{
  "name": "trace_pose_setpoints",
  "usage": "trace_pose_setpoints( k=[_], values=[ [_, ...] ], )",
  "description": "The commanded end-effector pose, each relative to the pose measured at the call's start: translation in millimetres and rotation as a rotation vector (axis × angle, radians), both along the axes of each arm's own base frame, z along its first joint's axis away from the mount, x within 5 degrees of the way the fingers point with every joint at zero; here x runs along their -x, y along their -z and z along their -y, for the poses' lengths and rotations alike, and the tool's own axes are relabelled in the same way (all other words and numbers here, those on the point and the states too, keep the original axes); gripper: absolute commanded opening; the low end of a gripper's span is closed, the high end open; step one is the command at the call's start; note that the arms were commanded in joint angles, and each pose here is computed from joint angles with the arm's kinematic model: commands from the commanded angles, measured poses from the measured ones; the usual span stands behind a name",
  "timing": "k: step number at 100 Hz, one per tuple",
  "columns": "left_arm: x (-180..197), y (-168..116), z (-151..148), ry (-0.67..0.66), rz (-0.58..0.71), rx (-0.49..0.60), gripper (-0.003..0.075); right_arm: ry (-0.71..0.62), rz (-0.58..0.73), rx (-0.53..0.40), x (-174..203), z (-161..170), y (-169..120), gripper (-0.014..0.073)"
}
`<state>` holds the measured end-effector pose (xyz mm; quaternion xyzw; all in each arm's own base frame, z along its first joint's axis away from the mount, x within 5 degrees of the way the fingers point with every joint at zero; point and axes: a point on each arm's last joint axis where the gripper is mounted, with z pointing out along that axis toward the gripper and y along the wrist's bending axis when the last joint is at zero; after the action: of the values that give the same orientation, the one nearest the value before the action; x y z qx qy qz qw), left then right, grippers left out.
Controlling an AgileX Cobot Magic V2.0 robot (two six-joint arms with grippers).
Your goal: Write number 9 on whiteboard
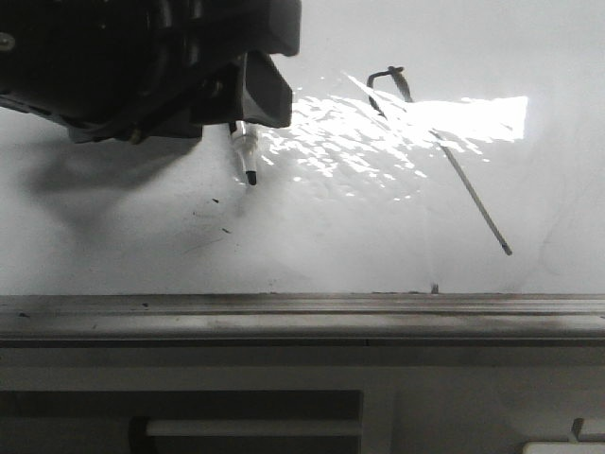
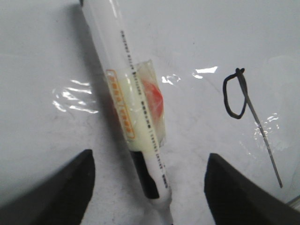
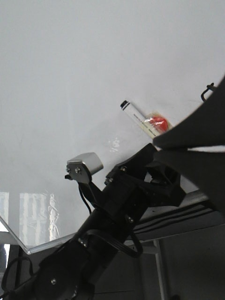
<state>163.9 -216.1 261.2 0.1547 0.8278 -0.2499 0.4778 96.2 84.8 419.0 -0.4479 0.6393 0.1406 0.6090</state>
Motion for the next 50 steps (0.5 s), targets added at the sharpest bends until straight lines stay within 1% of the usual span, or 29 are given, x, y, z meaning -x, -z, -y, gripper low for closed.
trace_pose_setpoints(
  k=[1,7,14,22,28,37,50],
  values=[
    [-1.7,-13.9,-11.5,-0.067,-0.001,0.074,0.0557,0.007,0.039,-0.058,5.7,3.0,-12.8,-0.0061],
    [8.1,-25.0,-15.6,-0.022,0.01,0.115,0.0542,0.013,0.052,-0.067,10.7,6.1,-11.0,-0.0061],
    [24.1,-38.6,-27.3,0.013,0.072,0.143,0.0508,0.028,0.087,-0.092,20.8,12.6,-7.8,-0.0061],
    [45.1,-52.2,-48.7,0.044,0.153,0.186,0.0448,0.05,0.122,-0.119,35.0,21.9,4.6,-0.0061],
    [60.2,-55.9,-64.3,0.087,0.201,0.206,0.0397,0.066,0.133,-0.12,42.4,27.3,21.2,-0.0061],
    [79.7,-58.7,-89.9,0.147,0.26,0.261,0.0267,0.089,0.151,-0.119,53.9,35.5,49.0,-0.0061],
    [95.5,-55.1,-120.8,0.174,0.296,0.358,-0.0006,0.12,0.181,-0.147,65.6,44.4,83.4,-0.0061]
  ],
)
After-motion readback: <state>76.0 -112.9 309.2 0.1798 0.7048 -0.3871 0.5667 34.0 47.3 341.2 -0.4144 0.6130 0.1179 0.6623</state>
